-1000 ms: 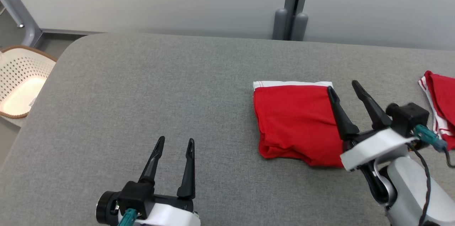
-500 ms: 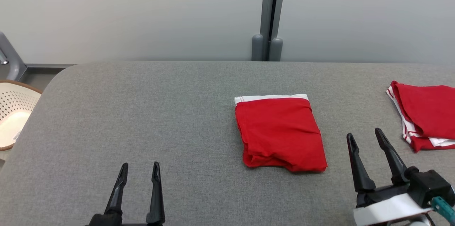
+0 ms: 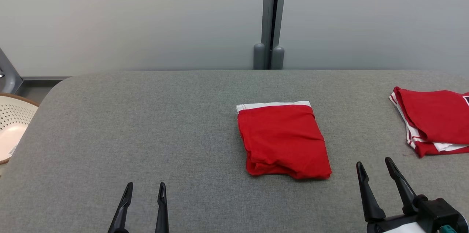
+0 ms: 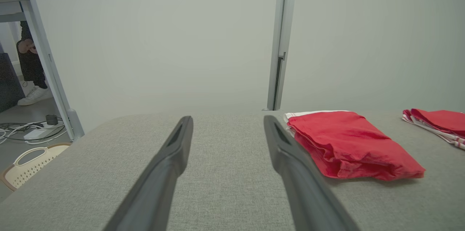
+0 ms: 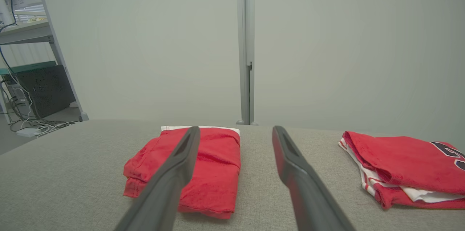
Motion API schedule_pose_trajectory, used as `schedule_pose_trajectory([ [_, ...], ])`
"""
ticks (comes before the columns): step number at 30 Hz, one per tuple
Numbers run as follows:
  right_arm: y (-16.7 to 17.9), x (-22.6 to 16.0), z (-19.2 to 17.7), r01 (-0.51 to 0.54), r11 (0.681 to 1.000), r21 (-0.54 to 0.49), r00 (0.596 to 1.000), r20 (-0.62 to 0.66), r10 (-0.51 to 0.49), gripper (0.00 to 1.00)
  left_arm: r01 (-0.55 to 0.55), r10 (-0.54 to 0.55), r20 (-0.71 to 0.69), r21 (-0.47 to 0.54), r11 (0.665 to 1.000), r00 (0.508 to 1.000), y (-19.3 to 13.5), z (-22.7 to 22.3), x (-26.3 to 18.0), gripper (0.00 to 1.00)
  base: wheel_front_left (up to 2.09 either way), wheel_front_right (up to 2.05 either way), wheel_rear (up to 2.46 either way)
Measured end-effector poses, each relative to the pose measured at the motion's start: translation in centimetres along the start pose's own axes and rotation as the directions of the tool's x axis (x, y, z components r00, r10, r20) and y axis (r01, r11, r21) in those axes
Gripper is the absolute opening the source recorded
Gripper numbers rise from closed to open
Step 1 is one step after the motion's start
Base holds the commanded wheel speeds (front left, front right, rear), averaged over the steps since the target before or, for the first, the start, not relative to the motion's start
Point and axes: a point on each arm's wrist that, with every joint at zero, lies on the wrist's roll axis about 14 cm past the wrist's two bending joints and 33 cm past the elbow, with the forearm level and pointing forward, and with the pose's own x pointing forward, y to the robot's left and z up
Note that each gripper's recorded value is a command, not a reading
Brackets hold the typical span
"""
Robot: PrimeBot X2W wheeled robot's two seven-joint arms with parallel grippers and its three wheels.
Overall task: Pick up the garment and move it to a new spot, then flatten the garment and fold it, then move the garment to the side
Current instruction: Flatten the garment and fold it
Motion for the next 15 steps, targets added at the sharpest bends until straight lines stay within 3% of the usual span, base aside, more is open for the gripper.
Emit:
schedule_pose_trajectory([
  [15, -0.02, 0.37, -0.68, 0.001, 1.000, 0.014, 1.000, -0.019, -0.001, 1.00, -0.005, 0.006, -0.011, 0.019, 1.000, 1.000, -0.10, -0.33, -0.20, 1.00, 0.00, 0.00, 0.00],
])
